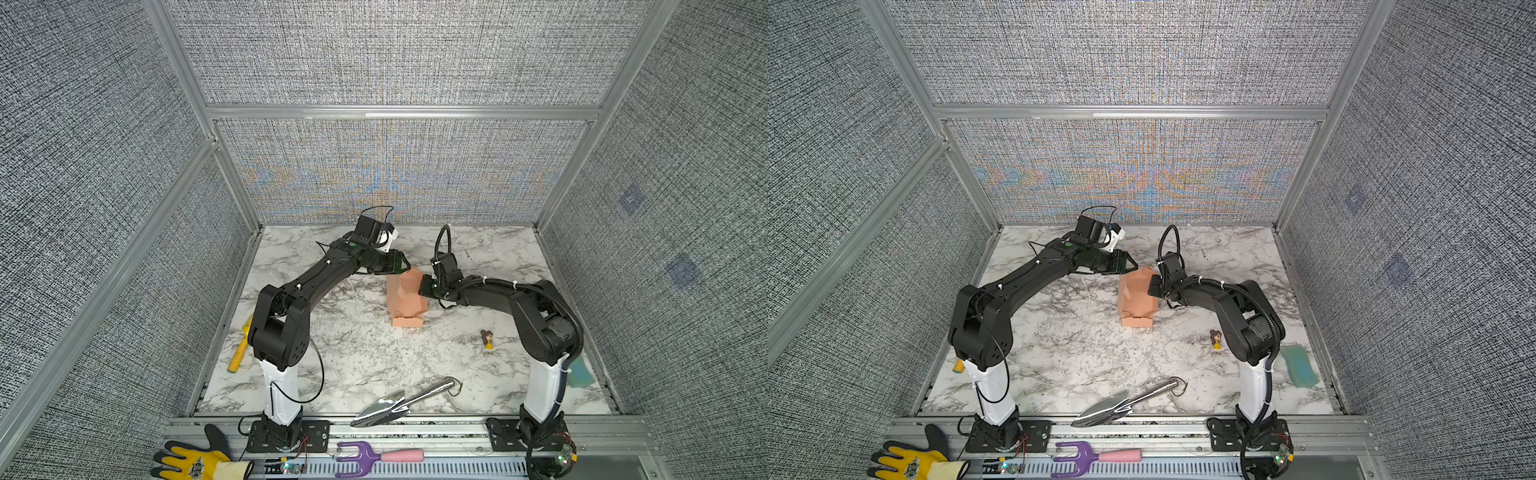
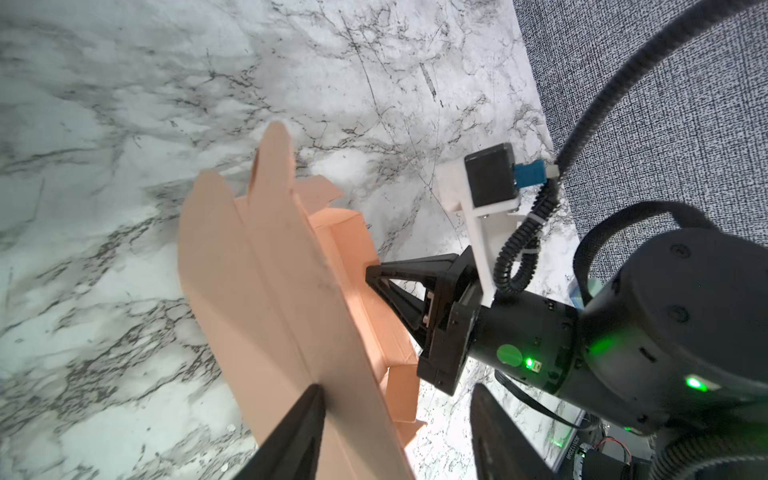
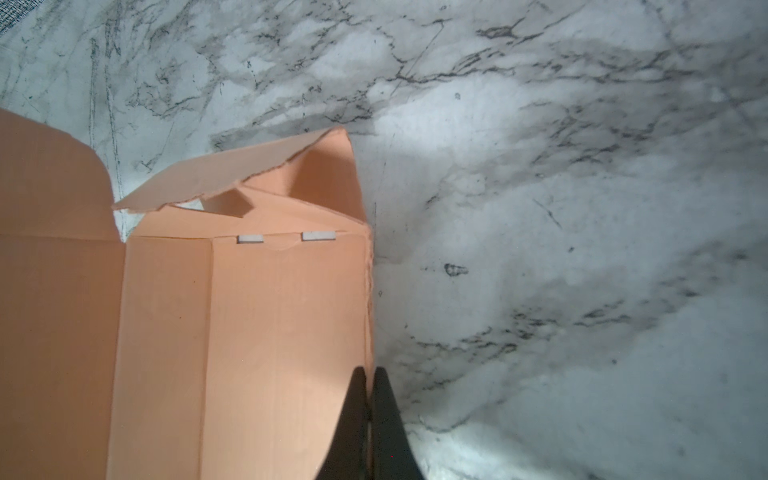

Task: Assemble paper box
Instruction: First fold the bottom flaps of a flat cardboard box at the center of the table.

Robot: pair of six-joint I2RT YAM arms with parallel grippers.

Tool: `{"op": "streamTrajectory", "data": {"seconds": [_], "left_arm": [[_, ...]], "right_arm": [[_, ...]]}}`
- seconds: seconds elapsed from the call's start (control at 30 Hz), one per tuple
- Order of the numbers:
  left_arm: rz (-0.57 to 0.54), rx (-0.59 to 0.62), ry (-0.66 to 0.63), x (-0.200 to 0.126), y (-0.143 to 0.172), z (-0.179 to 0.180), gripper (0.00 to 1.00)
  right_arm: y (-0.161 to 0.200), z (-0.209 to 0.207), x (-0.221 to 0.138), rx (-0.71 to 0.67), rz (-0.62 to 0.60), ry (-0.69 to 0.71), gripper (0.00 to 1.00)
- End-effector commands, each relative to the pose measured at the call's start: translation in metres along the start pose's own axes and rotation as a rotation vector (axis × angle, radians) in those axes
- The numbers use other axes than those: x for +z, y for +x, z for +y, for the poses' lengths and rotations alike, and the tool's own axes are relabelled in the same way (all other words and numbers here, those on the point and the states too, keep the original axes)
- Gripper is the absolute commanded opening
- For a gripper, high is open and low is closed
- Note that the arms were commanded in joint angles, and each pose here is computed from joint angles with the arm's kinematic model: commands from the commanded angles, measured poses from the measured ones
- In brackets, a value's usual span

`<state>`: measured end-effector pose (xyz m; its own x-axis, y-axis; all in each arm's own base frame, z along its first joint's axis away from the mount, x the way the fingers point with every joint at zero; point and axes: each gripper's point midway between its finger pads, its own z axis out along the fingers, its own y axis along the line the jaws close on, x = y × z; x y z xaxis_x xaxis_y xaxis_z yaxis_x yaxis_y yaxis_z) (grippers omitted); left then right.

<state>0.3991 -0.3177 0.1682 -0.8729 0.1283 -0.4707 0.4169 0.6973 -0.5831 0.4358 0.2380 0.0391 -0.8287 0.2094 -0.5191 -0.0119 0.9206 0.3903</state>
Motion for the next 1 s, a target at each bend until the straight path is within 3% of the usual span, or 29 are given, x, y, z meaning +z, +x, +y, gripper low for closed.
{"op": "streamTrajectory", "data": {"seconds": [0.0, 0.27, 0.7, 0.8, 0.97], "left_arm": [[-0.047, 0.001, 0.055, -0.008, -0.007, -0.004, 0.62], [-0.086, -0.037, 0.105, -0.021, 0.001, 0.011, 0.65], [-0.164, -0.035, 0.277, -0.037, -0.005, -0.008, 0.73], [-0.179, -0.045, 0.288, -0.041, -0.007, -0.009, 0.72], [-0.200, -0.076, 0.295, -0.046, -0.009, -0.004, 0.59]], "right_arm": [[-0.004, 0.002, -0.002, -0.005, -0.012, 0.000, 0.02], [-0.005, 0.004, -0.003, -0.008, -0.013, -0.005, 0.01], [-0.005, 0.007, -0.005, -0.013, -0.016, -0.007, 0.02], [-0.004, 0.007, -0.005, -0.016, -0.016, -0.007, 0.01], [-0.005, 0.007, -0.007, -0.017, -0.020, -0.010, 0.02]]}}
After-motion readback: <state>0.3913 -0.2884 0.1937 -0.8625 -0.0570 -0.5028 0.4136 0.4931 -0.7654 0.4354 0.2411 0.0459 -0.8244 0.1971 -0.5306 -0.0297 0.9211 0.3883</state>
